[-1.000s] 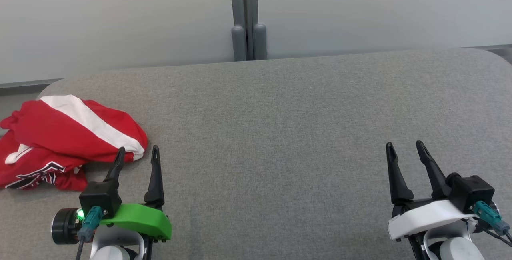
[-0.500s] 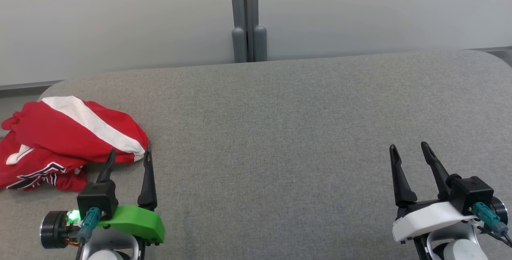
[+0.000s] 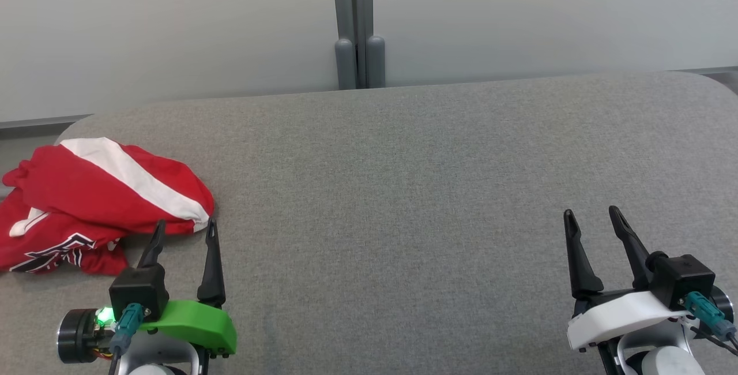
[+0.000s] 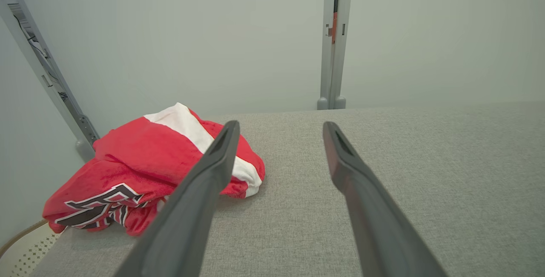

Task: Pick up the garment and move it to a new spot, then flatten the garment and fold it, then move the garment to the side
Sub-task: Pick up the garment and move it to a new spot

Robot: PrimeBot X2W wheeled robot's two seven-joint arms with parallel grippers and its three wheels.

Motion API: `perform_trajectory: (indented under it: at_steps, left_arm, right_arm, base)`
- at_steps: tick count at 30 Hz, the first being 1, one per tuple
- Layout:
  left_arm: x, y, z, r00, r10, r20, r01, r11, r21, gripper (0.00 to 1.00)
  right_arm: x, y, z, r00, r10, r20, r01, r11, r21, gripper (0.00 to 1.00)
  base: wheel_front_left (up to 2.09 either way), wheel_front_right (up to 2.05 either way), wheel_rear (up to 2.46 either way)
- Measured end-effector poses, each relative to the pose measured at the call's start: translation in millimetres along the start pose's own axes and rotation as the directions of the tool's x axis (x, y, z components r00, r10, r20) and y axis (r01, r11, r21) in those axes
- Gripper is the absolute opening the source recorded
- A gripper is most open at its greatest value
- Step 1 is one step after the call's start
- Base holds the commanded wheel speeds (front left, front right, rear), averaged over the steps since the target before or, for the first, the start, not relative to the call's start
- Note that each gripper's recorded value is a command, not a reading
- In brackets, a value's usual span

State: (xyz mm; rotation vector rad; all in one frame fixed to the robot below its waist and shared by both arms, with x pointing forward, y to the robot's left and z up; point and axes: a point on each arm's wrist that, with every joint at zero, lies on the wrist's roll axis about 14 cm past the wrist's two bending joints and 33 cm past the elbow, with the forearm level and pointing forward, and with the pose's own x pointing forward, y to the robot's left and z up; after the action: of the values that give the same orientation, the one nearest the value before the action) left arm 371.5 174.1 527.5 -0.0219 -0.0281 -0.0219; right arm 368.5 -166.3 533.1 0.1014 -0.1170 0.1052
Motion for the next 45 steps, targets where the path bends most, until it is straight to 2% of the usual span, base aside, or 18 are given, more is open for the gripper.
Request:
perform_trajectory:
  at_steps: [18, 33, 45]
  left_arm:
    - [-6, 11, 0, 0.999, 0.033, 0.000, -0.033, 0.999, -0.007, 1.00]
    - [-31, 56, 2, 0.986, 0.168, 0.012, -0.168, 0.986, -0.004, 1.00]
    - [-64, 96, 4, 0.955, 0.296, 0.018, -0.297, 0.955, 0.003, 1.00]
  right_arm:
    - [6, 11, -4, 0.999, 0.035, -0.009, -0.034, 0.999, 0.024, 1.00]
    - [22, 52, -15, 0.987, 0.156, -0.032, -0.154, 0.987, 0.050, 1.00]
    - [35, 96, -26, 0.959, 0.279, -0.051, -0.275, 0.958, 0.078, 1.00]
  base:
    - [0.00, 0.00, 0.00]
    - [0.00, 0.00, 0.00]
    - [0.00, 0.00, 0.00]
